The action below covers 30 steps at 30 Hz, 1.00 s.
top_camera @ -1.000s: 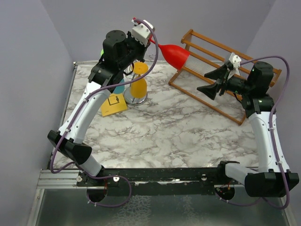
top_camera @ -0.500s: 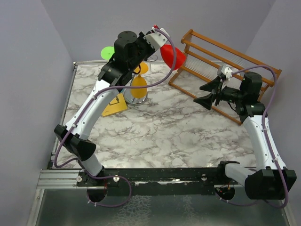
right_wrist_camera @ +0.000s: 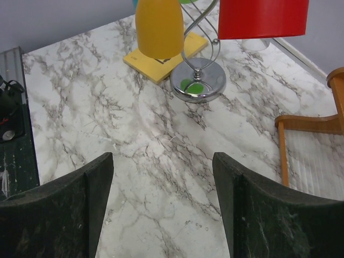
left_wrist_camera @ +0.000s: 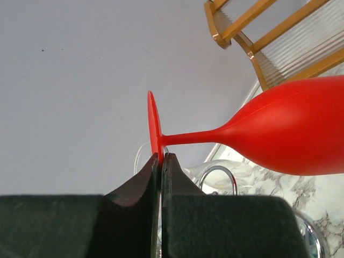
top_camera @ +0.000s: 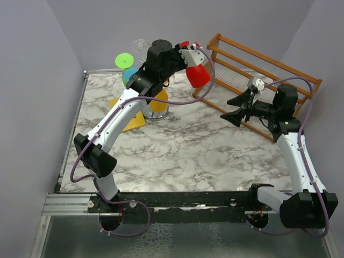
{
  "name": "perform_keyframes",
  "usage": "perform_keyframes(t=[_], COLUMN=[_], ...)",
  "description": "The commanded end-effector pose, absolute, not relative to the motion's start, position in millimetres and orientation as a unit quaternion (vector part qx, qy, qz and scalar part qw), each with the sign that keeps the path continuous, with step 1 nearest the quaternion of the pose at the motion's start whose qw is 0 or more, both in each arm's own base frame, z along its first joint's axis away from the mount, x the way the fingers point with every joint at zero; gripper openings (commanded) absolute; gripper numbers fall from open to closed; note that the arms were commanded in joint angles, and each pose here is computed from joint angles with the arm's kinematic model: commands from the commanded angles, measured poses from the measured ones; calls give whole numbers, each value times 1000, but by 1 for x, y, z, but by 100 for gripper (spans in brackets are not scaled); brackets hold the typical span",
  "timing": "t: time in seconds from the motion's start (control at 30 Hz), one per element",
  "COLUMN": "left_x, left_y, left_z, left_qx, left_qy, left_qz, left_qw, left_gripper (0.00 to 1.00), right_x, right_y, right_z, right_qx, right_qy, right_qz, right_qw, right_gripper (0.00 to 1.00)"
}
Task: Place the wine glass upside down on the wine glass rack
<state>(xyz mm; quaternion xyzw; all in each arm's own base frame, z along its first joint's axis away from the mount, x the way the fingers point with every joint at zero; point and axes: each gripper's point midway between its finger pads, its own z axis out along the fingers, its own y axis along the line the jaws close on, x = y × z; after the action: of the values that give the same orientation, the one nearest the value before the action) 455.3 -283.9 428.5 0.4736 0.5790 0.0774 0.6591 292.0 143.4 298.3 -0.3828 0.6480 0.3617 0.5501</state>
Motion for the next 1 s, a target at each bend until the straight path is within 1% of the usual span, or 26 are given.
perform_keyframes(t=[0.0, 0.27, 0.7, 0.97], left_x=[459, 461, 469, 468], left_y=[-282, -284, -277, -267], left_z=[426, 403, 389, 390], left_qx=[497, 534, 546, 540], left_qy=[561, 558, 575, 582], left_qz=[123, 145, 177, 194], left_qw=[650, 618, 584, 577], left_gripper=[0, 0, 0, 0], right_x=[288, 289, 287, 286], right_y=[146, 146, 146, 146], right_z=[303, 301, 302, 303], right_qx=[-391, -389, -390, -391], right_qy=[634, 635, 633, 632], right_qz=[371, 375, 375, 373], right_qw=[555, 553, 554, 556], right_gripper=[74, 74, 74, 74])
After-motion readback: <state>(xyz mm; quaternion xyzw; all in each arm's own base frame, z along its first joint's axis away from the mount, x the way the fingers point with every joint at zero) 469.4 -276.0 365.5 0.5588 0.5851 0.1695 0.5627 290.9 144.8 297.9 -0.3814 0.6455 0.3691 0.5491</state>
